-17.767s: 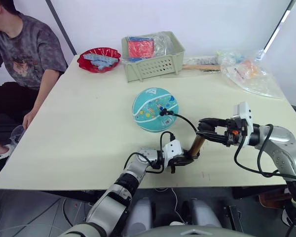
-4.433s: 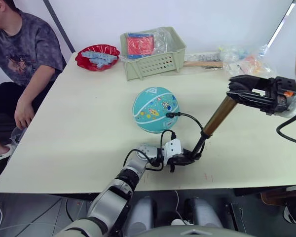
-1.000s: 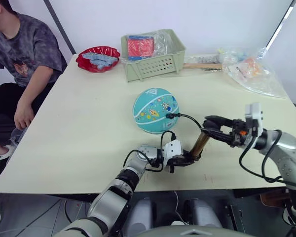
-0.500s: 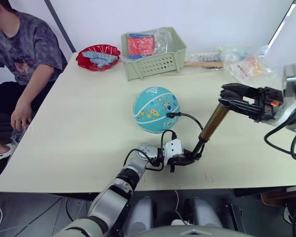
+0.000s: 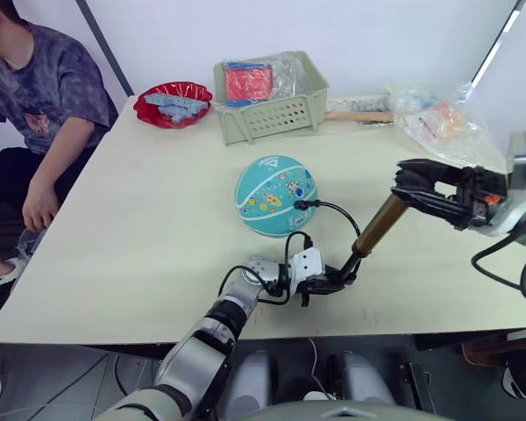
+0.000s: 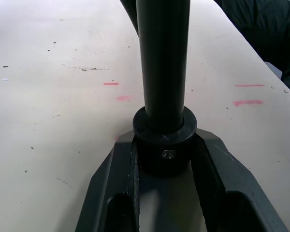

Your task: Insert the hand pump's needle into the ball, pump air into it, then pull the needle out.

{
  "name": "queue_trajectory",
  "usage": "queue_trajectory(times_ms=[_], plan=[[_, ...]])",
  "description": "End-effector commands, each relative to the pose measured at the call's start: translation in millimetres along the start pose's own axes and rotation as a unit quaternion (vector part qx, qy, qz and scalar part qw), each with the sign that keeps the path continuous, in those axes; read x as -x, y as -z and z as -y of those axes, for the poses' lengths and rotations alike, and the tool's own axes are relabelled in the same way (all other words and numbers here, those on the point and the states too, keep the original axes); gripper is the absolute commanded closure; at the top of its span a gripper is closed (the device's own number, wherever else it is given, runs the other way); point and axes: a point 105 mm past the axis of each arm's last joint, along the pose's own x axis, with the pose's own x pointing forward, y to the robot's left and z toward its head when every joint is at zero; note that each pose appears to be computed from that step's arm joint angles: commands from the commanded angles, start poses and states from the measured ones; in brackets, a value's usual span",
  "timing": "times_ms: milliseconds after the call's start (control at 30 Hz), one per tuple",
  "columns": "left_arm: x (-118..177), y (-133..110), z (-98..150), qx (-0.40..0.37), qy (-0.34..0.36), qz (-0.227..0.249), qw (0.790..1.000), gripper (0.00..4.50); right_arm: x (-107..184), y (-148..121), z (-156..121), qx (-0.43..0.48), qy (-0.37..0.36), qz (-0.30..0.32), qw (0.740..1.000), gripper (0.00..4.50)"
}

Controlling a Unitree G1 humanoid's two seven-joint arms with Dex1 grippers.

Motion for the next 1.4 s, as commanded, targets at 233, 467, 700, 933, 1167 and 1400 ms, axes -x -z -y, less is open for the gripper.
queue_trajectory(times_ms=[233,467,700,933,1167,1400], plan=[[6.6,36.4,19.6,0.045,0.02,-0.062,0.997,3.43,-1.2,99.9,-23.5,-0.073,-0.023,-0.115,0.99,2.76],[5.1,35.3,19.0,0.044,0.02,-0.061,0.997,3.43,-7.3,139.9,-41.6,-0.106,-0.028,-0.131,0.985,2.76],[5.2,35.1,18.0,0.045,0.019,-0.061,0.997,3.43,-9.0,130.7,-34.9,-0.091,-0.015,-0.107,0.99,2.76],[6.0,36.4,18.3,0.047,0.019,-0.063,0.997,3.43,-6.3,55.4,-6.5,-0.034,-0.003,-0.028,0.999,2.76],[6.3,37.0,20.1,0.047,0.021,-0.062,0.997,3.43,0.3,-7.6,8.9,-0.005,0.0,0.021,1.0,2.76],[5.9,36.6,19.9,0.046,0.021,-0.061,0.997,3.43,8.4,-61.3,18.5,0.024,0.0,0.054,0.998,2.76]])
